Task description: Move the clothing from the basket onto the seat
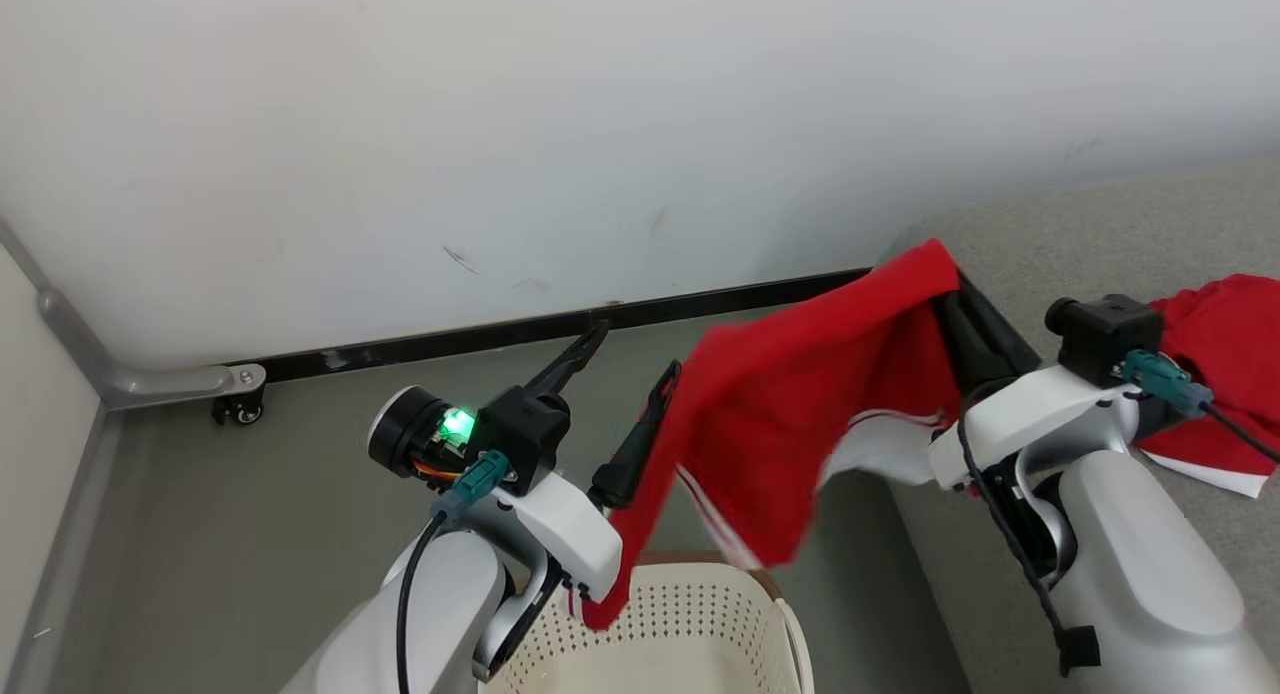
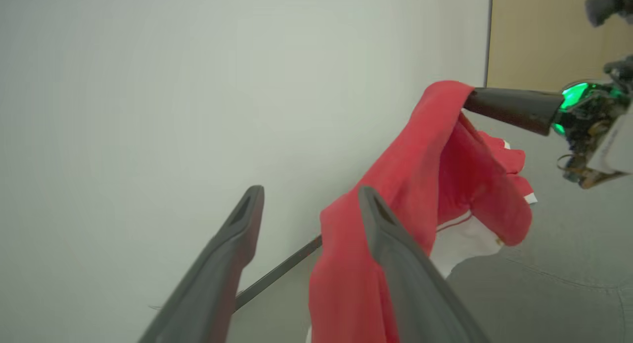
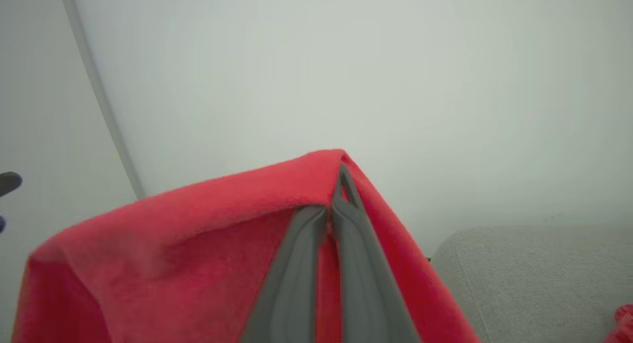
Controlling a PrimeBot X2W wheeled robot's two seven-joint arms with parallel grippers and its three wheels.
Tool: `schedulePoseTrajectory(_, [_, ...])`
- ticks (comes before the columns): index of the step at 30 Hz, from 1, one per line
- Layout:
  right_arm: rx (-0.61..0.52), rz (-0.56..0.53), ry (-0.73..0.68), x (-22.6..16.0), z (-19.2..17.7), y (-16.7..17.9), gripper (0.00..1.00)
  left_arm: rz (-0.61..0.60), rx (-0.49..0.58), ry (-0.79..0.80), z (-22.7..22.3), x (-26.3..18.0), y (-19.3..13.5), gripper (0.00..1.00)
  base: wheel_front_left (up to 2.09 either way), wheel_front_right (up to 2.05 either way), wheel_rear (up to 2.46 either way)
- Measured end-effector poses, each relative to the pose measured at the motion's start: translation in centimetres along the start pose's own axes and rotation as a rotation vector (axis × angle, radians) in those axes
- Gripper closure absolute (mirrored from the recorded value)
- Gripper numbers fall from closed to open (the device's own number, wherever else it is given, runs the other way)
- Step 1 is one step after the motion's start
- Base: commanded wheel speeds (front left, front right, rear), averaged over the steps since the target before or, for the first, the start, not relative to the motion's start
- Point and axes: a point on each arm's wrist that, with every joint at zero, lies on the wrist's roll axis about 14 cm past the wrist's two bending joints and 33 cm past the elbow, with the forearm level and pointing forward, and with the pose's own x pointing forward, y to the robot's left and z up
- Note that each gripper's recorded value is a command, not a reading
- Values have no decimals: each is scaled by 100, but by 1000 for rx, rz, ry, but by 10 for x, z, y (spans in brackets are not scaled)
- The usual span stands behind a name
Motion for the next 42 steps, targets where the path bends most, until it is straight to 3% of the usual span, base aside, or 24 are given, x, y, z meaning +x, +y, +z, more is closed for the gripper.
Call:
schedulePoseTrajectory(10, [-74, -111, -54, -10, 22, -51, 100, -33, -43, 27, -14, -11, -7, 0, 0, 0, 0])
schedulePoseTrajectory(17, [-125, -214, -59, -39, 28, -91, 100, -95, -106, 9, -12, -10, -26, 0, 0, 0, 0])
schedulePoseTrajectory(42, [-232, -442, -102, -128, 60, -154, 100, -309, -196, -9, -9, -6, -98, 0, 0, 0, 0])
